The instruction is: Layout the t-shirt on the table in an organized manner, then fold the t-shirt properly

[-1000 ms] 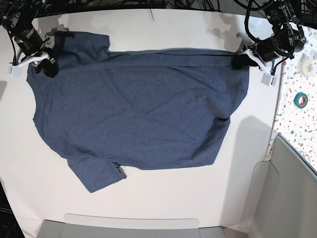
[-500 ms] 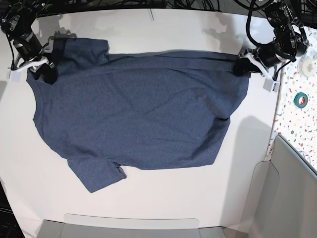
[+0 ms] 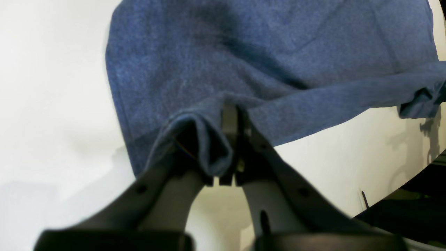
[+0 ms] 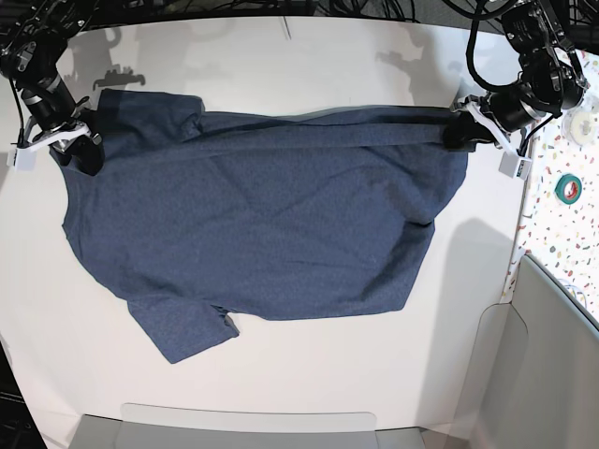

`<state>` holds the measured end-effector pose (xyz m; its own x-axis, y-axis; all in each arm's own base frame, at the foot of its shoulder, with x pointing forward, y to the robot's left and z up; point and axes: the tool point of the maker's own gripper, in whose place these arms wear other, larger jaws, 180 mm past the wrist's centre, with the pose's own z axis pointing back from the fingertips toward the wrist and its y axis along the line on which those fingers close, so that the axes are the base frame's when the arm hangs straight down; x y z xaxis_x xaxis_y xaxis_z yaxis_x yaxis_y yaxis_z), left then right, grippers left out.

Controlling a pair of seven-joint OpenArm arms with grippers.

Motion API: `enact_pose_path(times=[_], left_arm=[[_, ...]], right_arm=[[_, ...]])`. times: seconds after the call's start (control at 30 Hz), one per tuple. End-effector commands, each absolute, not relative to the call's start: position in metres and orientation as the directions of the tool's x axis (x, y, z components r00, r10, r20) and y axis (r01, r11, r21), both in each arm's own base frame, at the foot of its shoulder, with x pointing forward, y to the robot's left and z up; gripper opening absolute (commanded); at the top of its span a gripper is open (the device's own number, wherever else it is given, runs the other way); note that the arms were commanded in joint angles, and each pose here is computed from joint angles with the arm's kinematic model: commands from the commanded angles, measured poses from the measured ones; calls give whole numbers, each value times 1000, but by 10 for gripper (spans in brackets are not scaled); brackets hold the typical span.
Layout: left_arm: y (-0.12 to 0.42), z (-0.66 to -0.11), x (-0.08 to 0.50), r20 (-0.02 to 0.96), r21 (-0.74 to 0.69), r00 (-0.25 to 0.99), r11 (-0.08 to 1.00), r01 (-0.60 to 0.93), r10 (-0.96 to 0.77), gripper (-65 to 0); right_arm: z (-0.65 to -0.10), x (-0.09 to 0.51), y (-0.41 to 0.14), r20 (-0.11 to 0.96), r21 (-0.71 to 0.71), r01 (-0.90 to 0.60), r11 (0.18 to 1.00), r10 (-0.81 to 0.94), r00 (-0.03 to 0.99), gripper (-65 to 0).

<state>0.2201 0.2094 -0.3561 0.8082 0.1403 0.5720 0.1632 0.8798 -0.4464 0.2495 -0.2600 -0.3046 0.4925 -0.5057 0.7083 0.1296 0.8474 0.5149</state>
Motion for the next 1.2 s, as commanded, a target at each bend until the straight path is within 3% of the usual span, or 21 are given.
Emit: enact_pose_path(times=[0.0, 0.37, 0.67, 0.73, 0.8, 0.9, 1.07, 1.17], left_arm=[[213, -343, 229, 614, -432, 777, 882, 187, 137, -650], [213, -337, 239, 633, -428, 762, 882, 199, 135, -650], [213, -337, 238, 632, -427, 763, 883, 196, 136, -650], [213, -338, 238, 632, -428, 763, 883, 195, 138, -620], [214, -338, 238, 626, -433, 766, 882, 185, 146, -544], [217, -339, 239, 598, -460, 776, 879, 126, 202, -421], [217, -341, 239, 568, -486, 784, 871, 74, 250, -425], [218, -341, 239, 570, -486, 782, 871, 71, 254, -426]], right_arm=[[-292, 255, -263, 739, 506, 103, 857, -491, 461, -650], [-294, 256, -261, 736, 506, 100, 856, -490, 467, -650], [-337, 265, -244, 636, 565, 93, 820, -504, 585, -650], [-344, 268, -242, 620, 571, 89, 816, -500, 605, -650], [-348, 268, -239, 610, 573, 85, 815, -493, 620, -650], [-347, 270, -239, 612, 573, 81, 816, -492, 620, -549], [-345, 271, -236, 596, 568, 60, 821, -460, 658, -303], [-342, 273, -233, 595, 574, 45, 818, -454, 664, -226]])
